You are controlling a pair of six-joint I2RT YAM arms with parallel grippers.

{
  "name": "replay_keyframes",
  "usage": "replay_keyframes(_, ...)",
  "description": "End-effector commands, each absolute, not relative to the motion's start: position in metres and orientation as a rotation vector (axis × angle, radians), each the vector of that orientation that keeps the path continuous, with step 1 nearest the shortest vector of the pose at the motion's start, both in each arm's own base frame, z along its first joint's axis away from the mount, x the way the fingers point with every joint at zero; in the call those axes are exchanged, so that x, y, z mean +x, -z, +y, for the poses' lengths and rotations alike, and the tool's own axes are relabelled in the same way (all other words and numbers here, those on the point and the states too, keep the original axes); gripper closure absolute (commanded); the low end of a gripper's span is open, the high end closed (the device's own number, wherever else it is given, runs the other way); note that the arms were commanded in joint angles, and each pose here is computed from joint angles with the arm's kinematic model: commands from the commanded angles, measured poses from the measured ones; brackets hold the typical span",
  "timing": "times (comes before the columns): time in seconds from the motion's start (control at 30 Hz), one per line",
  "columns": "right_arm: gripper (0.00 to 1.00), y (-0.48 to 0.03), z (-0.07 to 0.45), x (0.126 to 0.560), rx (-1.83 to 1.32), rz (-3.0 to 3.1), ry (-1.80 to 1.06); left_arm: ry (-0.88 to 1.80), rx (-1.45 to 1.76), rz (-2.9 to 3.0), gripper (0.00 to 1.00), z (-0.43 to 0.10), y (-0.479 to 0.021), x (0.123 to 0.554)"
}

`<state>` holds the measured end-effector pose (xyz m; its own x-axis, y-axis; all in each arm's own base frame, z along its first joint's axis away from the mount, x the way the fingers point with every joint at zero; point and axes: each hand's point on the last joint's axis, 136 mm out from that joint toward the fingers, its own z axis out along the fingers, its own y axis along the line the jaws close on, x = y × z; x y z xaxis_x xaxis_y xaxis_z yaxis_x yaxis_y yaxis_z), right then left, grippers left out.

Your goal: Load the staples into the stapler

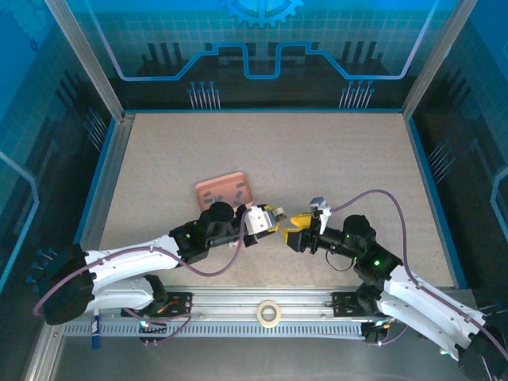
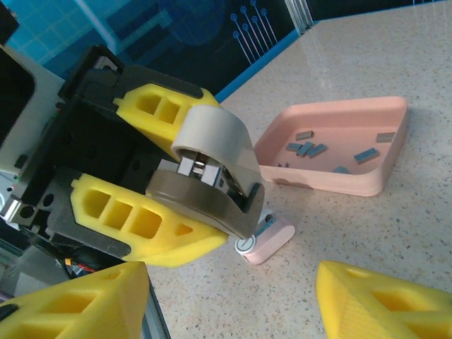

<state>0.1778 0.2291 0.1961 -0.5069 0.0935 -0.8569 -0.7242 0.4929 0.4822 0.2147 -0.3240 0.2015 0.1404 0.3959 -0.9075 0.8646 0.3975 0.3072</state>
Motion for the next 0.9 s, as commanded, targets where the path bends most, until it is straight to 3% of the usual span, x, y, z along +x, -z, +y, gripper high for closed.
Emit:
replay_keyframes(0.0, 0.35, -0.213, 0.231, 0.181, -0.515, 1.773, -1.120, 0.491, 1.196, 1.411, 0.74, -0.326, -0.211, 0.214)
replay_keyframes(0.33, 0.37, -0.235, 0.241, 0.189, -0.468, 1.760, -1.126, 0.468, 1.185, 1.442, 0.74, -0.325, -0.209, 0.220)
replay_keyframes(0.63, 0.47, -0.233, 0.241, 0.198, -0.404, 1.782, -1.072, 0.461, 1.180, 1.456, 0.74, -0.327, -0.210, 0.222)
replay_keyframes(0.87, 0.49, -0.235, 0.244, 0.200, -0.388, 1.770, -1.093, 0.457, 1.194, 1.467, 0.74, -0.330, -0.208, 0.223)
